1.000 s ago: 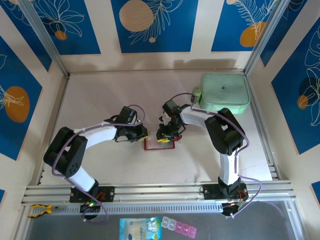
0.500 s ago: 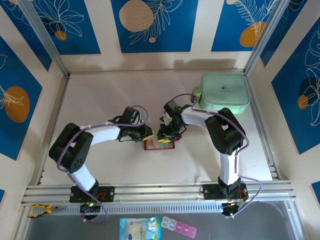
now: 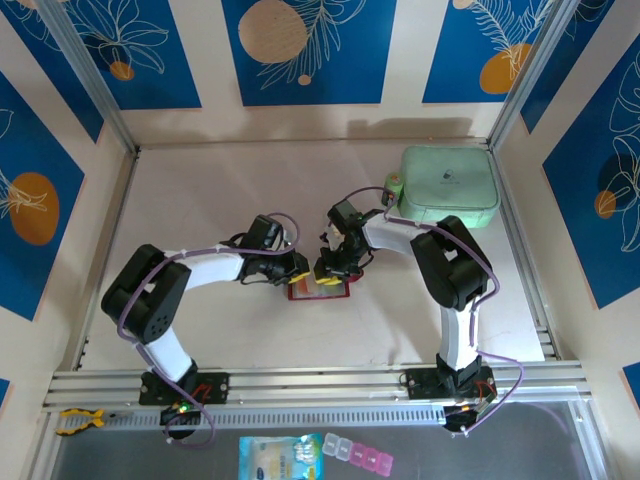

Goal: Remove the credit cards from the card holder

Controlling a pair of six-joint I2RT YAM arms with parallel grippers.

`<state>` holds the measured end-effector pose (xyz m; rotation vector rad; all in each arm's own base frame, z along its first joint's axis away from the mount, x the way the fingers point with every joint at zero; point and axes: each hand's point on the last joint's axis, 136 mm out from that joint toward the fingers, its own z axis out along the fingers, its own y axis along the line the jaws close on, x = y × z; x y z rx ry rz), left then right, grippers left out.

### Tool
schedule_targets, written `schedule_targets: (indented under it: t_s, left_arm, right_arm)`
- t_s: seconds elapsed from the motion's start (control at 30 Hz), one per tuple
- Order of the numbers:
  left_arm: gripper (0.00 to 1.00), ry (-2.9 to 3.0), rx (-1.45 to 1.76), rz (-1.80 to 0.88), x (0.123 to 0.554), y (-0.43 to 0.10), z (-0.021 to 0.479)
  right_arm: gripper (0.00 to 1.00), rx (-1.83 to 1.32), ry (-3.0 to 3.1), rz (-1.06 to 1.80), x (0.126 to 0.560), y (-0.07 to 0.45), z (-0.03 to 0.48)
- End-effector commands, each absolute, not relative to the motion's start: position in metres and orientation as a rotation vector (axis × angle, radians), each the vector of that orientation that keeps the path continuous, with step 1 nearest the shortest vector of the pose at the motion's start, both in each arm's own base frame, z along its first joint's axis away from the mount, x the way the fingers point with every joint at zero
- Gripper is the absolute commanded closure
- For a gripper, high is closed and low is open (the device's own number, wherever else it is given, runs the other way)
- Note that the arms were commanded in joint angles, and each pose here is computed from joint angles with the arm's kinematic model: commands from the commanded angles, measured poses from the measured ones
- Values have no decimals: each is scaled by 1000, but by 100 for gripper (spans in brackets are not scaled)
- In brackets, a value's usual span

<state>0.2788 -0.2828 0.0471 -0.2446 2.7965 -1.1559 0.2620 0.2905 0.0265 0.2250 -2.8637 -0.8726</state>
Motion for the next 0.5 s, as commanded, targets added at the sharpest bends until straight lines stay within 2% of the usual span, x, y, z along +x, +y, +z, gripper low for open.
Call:
schedule_targets:
  t_s: [0.0, 0.47]
  left_arm:
    - [78, 2798, -236, -1189, 275, -288, 54]
    - [78, 2783, -165, -1207, 275, -309, 74]
  right_arm:
    - [73, 241, -2899, -897, 263, 285, 44]
    - [73, 164, -2994, -922, 273, 259, 68]
